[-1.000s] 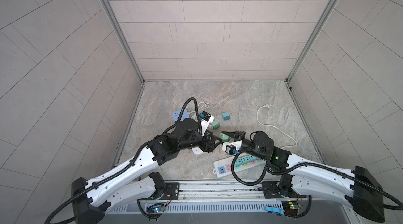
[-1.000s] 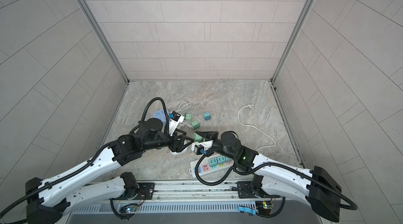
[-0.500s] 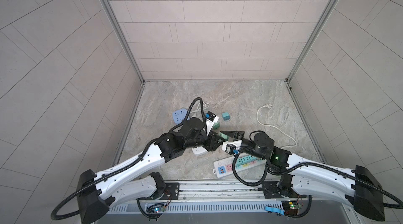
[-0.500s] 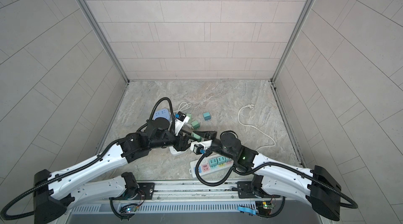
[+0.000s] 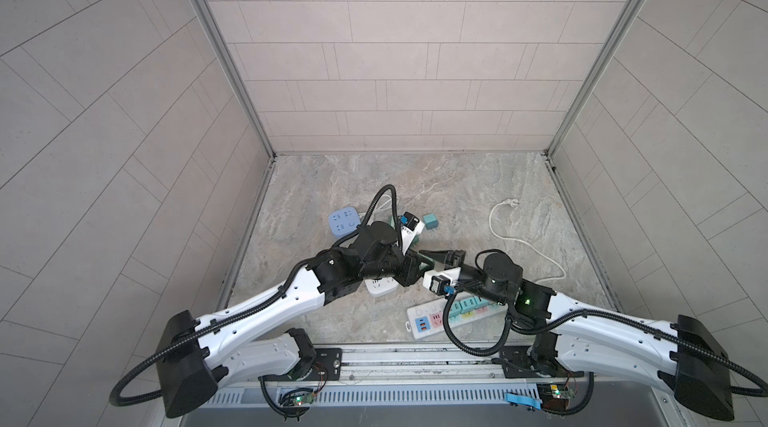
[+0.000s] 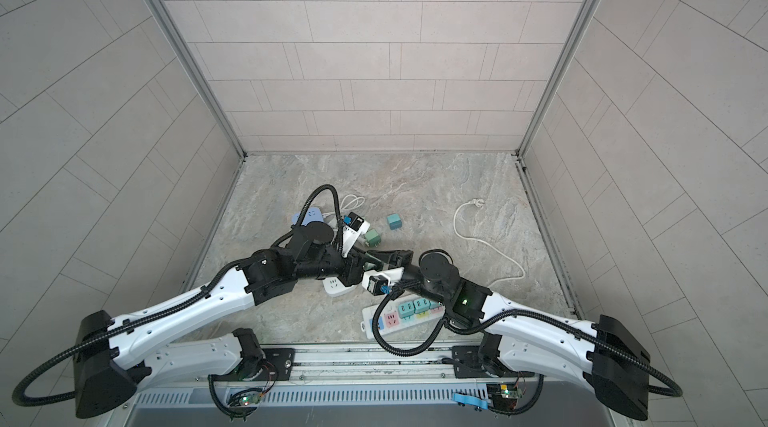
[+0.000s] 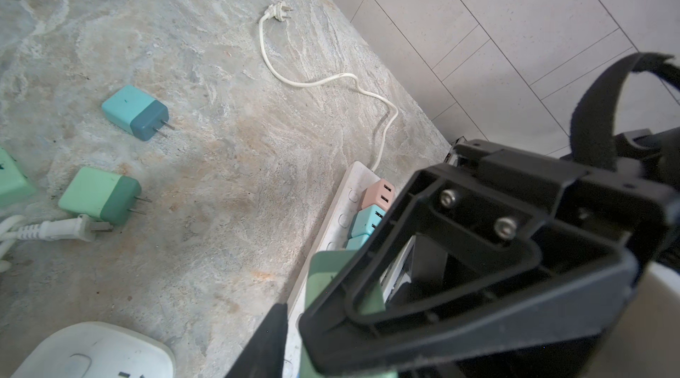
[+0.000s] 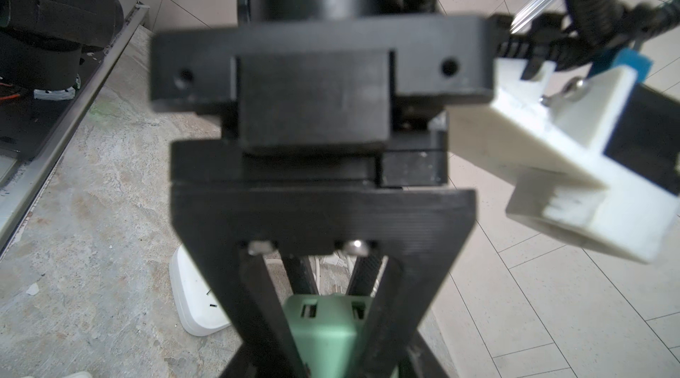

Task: Insert the plug
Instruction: 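Close the left gripper on the green adapter held by the right gripper, then open and withdraw the right gripper while the left gripper carries the adapter toward the strip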

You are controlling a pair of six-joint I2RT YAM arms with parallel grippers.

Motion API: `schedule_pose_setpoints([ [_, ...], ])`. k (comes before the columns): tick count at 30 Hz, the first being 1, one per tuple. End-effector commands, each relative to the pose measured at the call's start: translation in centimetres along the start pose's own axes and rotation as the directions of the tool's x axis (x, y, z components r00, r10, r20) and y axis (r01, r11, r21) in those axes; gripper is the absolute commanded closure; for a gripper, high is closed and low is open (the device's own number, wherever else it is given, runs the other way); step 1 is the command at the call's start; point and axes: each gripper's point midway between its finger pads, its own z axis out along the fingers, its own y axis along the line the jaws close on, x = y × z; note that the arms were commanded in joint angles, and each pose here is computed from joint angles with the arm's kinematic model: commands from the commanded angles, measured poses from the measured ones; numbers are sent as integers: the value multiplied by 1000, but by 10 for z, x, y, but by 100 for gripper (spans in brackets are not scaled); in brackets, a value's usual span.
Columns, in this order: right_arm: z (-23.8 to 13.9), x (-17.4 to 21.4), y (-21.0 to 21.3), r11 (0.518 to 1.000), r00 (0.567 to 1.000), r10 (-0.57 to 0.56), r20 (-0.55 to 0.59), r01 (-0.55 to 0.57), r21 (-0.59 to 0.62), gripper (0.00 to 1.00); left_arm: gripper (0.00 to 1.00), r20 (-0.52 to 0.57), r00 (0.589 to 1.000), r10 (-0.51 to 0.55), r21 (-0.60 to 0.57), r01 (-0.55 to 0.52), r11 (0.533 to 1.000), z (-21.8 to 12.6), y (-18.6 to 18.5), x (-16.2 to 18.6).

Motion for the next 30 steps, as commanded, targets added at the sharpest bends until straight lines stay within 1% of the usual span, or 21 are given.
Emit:
schedule_pose_setpoints([
  [1,-5,-23,-13,999,997,-8,78,6,37,99,65,30,999,22,25,-23,999,-3,-10,-13],
  [7,-5,-22,-11,999,997,-8,76,6,32,98,82,32,999,25,32,-26,999,-4,-12,-14],
  [8,-5,-22,-11,1000,997,-6,75,4,31,94,84,33,999,24,33,-26,999,-4,-12,-14],
  [9,-5,-22,-11,1000,997,-4,75,2,29,87,87,34,999,27,35,-28,999,-4,-13,-15],
  [11,-4,-20,-10,1000,998,-1,59,0,19,63,94,38,999,31,29,-32,999,-5,-12,-15],
  [12,-3,-18,-9,1000,999,1,50,-1,10,7,96,45,998,34,24,-35,999,-6,-11,-16],
  [13,-3,-17,-8,1000,999,0,39,0,1,0,97,53,998,34,14,-35,999,-7,-10,-17],
  [15,-3,-13,-5,1000,1000,2,17,-2,-11,0,100,72,997,40,-4,-40,999,-10,-7,-19],
  [18,-6,-6,-2,1000,1000,6,-16,-7,-17,0,100,113,992,47,-64,-40,997,-18,3,-24],
  [21,-10,5,-3,1000,998,23,-57,-22,6,0,100,137,989,55,-135,-36,990,-28,16,-27],
  [23,-12,16,-7,998,993,54,-103,-51,33,0,100,145,987,63,-179,-37,983,-35,24,-29],
  [25,-13,28,-19,987,979,143,-146,-131,88,0,100,145,987,76,-228,-41,973,-41,32,-30],
  [26,-15,37,-30,974,964,205,-169,-184,134,0,100,145,986,82,-252,-43,967,-45,36,-30],
  [28,-20,56,-56,921,915,352,-195,-302,247,0,100,142,986,86,-295,-41,955,-51,42,-29],
  [29,-26,70,-71,876,877,438,-199,-367,313,0,100,147,985,88,-304,-39,952,-54,44,-29],
  [30,-33,85,-86,819,832,522,-190,-426,383,0,100,154,984,89,-306,-38,951,-56,44,-29],
])
